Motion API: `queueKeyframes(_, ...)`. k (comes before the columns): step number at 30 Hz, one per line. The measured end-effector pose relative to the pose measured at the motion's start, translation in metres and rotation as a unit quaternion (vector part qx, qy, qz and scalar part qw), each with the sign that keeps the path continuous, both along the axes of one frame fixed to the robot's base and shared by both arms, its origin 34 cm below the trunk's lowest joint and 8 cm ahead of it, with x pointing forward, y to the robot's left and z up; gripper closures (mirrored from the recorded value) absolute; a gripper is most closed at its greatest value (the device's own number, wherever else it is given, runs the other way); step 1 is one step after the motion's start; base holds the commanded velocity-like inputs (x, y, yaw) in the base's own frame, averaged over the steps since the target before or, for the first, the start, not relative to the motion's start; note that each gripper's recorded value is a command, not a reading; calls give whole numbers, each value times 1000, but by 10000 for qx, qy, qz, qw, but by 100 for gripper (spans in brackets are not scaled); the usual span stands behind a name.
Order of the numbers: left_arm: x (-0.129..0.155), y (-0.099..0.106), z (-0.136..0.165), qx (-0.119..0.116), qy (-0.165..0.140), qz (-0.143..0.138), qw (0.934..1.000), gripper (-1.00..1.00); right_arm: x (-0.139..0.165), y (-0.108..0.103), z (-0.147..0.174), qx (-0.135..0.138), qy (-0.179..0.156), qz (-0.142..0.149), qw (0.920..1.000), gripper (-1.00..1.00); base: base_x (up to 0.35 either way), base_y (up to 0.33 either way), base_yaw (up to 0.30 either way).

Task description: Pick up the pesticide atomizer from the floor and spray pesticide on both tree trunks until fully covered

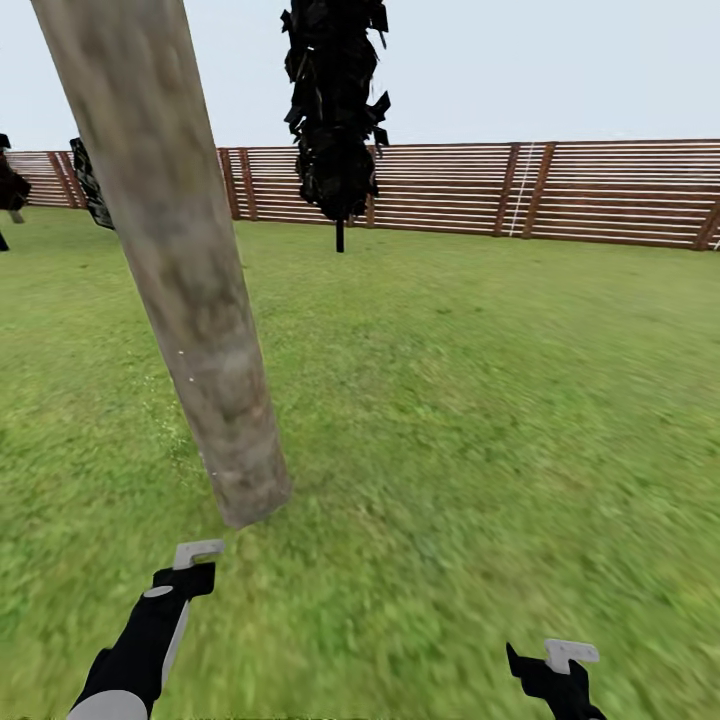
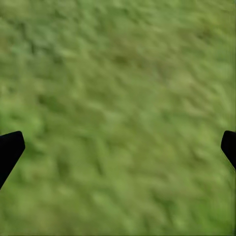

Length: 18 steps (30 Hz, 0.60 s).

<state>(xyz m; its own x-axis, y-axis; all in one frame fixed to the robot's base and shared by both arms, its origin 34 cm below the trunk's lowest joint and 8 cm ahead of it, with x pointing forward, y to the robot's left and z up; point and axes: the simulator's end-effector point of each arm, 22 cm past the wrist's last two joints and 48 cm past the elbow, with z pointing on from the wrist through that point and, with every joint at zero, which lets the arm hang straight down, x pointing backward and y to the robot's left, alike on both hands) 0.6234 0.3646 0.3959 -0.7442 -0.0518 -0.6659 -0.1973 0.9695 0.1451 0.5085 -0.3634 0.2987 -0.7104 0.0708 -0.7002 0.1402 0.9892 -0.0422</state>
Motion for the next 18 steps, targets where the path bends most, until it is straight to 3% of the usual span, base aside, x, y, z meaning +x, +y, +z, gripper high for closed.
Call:
queueKeyframes(5, -1, -5, -3, -25, 28, -39, 10000, 100, 0, 0, 0, 0, 0, 0, 10000, -100, -6, -9, 14)
queueKeyframes(11, 8, -43, -2, -274, 24, -165, 9995, 100, 0, 0, 0, 0, 0, 0, 10000, -100, 0, 0, 0)
queueKeyframes(15, 10, -85, -4, -454, 129, -425, 9980, 100, 0, 0, 0, 0, 0, -2, 10000, -100, 0, 0, 0)
queueKeyframes(18, 14, -94, -1, -382, 132, -579, 9975, 100, 0, 0, 0, 0, 0, 0, 10000, -100, 0, 0, 0)
